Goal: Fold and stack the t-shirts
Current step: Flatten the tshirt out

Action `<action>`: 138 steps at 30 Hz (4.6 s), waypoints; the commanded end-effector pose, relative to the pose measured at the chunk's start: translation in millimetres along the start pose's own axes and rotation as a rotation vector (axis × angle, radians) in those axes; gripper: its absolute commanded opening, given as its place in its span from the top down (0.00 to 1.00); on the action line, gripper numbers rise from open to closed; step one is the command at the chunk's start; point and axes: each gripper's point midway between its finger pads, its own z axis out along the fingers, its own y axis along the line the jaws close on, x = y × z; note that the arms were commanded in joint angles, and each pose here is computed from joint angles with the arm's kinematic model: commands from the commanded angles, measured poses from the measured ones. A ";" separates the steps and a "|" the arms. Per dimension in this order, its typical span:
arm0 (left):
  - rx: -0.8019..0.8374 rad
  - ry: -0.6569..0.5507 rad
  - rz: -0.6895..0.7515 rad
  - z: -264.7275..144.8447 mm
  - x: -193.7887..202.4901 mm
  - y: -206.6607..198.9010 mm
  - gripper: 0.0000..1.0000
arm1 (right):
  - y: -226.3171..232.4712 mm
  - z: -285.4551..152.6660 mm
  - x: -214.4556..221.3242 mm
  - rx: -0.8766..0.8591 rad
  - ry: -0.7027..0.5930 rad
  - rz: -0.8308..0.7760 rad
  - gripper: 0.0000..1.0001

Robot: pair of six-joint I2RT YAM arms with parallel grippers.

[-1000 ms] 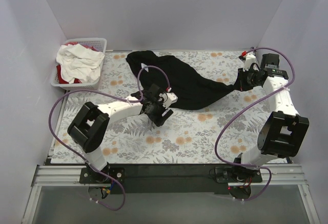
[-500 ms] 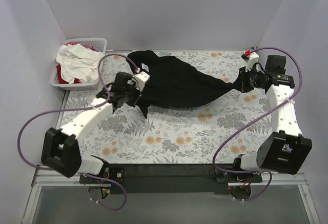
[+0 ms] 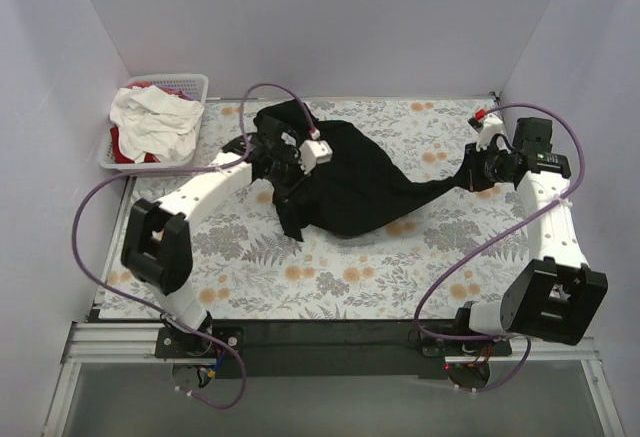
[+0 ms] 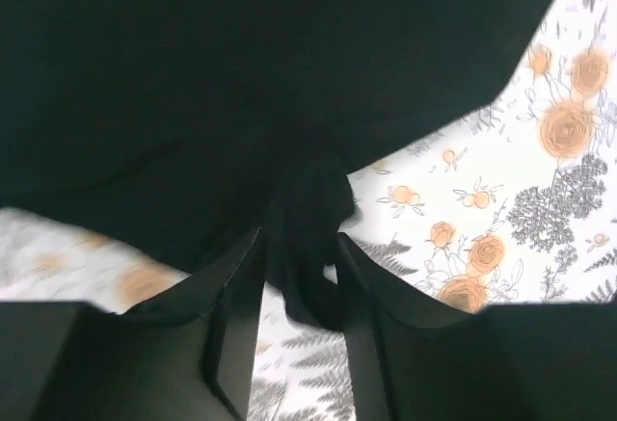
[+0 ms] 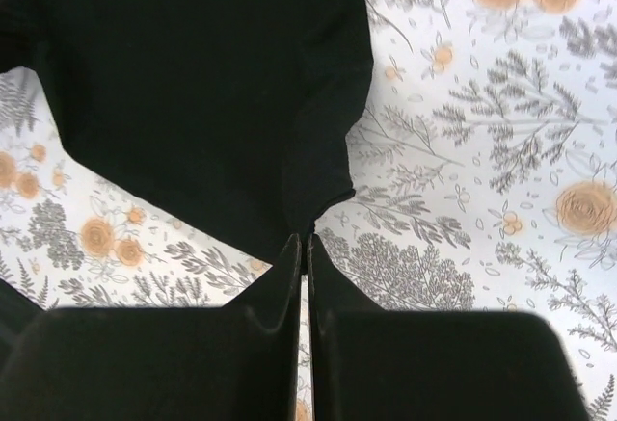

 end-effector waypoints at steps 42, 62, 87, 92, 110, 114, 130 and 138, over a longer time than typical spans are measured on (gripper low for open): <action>-0.081 0.198 -0.017 76.3 114.1 -46.4 0.52 | -64.7 50.9 59.5 0.134 0.204 0.066 0.99; -0.095 -0.061 -0.225 -55.8 43.3 -19.9 1.00 | -44.6 18.1 -3.7 0.124 0.010 -0.022 0.99; -0.124 -0.102 -0.450 -40.2 46.8 37.6 1.00 | -39.2 15.4 -31.1 0.093 -0.052 -0.030 0.99; -0.258 -0.254 -0.437 -81.8 -7.2 73.9 1.00 | -42.0 -3.9 -77.5 0.130 -0.143 -0.077 0.99; -0.835 -1.068 -0.129 -409.9 -227.0 104.4 1.00 | 44.1 -264.8 -333.7 0.513 -1.049 -0.454 0.99; -0.872 -1.077 -0.128 -412.6 -220.4 104.7 1.00 | 35.6 -270.4 -330.4 0.594 -1.064 -0.486 0.99; -0.883 -1.328 -0.008 -509.7 -213.7 -13.9 1.00 | 99.3 -366.6 -292.0 0.762 -1.242 -0.532 0.99; -0.992 -1.418 0.119 -565.1 -181.4 -92.2 1.00 | 171.6 -459.4 -235.0 0.919 -1.442 -0.593 0.99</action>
